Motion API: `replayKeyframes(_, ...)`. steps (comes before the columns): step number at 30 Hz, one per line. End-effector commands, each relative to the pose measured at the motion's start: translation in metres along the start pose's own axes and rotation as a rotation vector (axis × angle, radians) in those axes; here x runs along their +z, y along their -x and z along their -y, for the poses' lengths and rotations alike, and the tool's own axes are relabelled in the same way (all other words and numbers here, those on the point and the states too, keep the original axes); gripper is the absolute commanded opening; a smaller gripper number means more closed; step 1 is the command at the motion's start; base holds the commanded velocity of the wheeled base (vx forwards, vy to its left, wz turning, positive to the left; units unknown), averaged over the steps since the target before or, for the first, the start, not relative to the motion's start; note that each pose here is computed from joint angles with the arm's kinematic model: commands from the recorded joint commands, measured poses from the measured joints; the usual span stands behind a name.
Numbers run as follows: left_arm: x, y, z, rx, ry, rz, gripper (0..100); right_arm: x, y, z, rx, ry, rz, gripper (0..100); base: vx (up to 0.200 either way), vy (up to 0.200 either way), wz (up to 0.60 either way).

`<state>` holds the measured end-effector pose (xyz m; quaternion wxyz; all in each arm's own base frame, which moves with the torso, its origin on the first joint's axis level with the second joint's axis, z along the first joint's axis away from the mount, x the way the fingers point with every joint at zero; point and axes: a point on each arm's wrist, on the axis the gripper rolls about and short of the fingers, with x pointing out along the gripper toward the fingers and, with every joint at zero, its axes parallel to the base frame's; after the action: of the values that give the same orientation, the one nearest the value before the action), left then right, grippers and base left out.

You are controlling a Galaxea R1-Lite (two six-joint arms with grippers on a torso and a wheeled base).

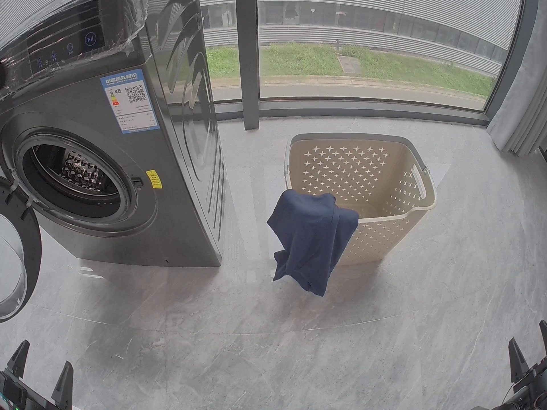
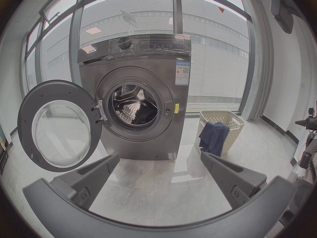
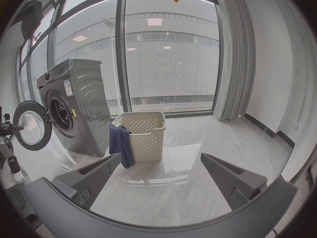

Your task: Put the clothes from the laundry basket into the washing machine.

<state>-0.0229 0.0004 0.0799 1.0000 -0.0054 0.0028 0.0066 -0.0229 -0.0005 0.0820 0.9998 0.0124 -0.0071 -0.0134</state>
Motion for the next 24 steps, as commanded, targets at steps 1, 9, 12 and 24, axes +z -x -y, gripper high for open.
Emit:
replayKeyframes(1,-0.0044,-0.0004,0.0,0.001,0.0,-0.007,100,-0.0052,0.0,0.0001,0.001,0.0,-0.002,100,0.2,0.0,0.0)
replayKeyframes(9,-0.0041,-0.0004,0.0,0.001,0.001,-0.003,100,-0.0052,0.0,0.0001,0.001,0.0,-0.002,100,0.15,0.0,0.0)
replayKeyframes(12,-0.0041,-0.0004,0.0,0.001,0.001,-0.003,100,-0.0052,0.0,0.0001,0.001,0.0,-0.002,100,0.0,0.0,0.0)
replayKeyframes(24,-0.0041,-0.0004,0.0,0.001,0.001,-0.003,100,-0.0052,0.0,0.0001,0.001,0.0,-0.002,100,0.0,-0.133,0.0)
